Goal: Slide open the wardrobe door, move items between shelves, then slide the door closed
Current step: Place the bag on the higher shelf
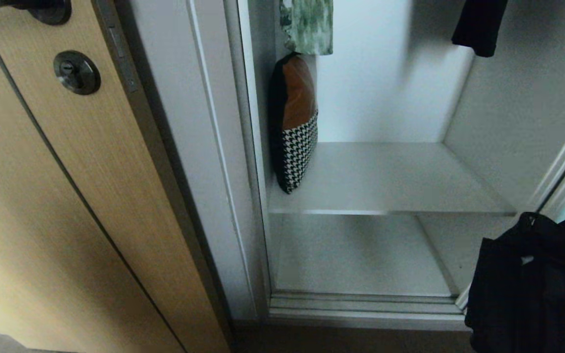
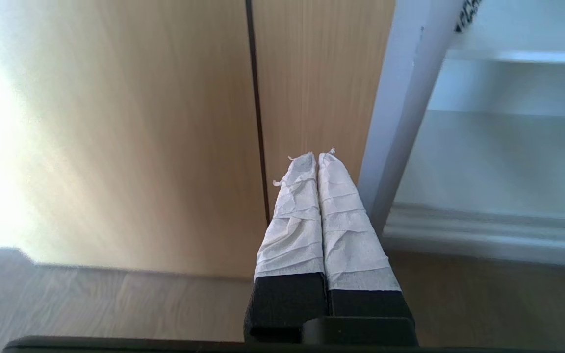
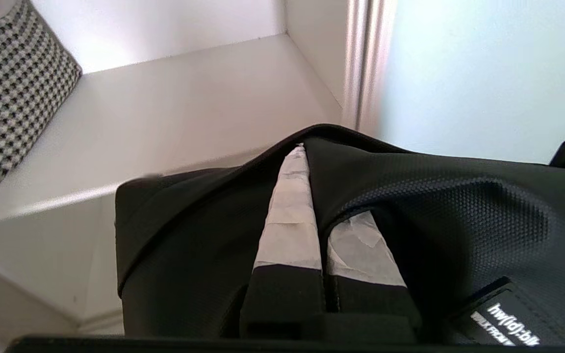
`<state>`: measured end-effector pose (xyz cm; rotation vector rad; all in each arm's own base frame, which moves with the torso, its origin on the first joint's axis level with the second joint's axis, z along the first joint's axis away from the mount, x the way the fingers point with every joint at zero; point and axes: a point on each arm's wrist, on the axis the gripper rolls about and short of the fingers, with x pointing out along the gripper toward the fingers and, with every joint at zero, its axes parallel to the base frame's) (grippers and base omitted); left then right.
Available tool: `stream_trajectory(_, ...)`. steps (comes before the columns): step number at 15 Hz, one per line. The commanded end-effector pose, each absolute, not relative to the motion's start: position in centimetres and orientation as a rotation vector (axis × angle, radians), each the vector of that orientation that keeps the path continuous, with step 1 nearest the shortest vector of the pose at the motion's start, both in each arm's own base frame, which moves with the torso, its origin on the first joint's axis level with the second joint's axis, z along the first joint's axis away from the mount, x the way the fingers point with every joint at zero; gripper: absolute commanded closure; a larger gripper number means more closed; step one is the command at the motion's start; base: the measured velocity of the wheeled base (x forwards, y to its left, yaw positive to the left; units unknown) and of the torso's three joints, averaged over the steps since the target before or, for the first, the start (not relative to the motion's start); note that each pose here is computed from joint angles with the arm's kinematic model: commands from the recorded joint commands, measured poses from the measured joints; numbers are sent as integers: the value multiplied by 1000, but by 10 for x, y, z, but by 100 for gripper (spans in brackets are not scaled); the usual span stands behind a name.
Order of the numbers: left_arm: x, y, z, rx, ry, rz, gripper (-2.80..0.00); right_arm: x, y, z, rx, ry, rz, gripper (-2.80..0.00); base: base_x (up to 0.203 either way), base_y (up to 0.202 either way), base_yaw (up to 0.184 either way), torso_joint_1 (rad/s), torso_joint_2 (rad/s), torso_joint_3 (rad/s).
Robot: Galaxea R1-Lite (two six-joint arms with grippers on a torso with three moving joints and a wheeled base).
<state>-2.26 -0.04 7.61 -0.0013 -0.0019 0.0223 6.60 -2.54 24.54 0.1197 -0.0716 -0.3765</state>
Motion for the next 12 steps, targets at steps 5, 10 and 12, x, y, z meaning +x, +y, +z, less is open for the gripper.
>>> stream_trajectory(5,-22,0,76,-1,-2,23,0,67,-26,246,121,-72,-375,0,192,0,2,1,2,3)
stream_trajectory(10,-22,0,76,0,-2,23,0,76,-29,259,119,-81,-375,0,41,0,0,5,1,-1)
stream_trajectory(12,-22,0,76,-1,0,23,0,88,-33,275,115,-97,-370,0,0,0,0,0,0,0)
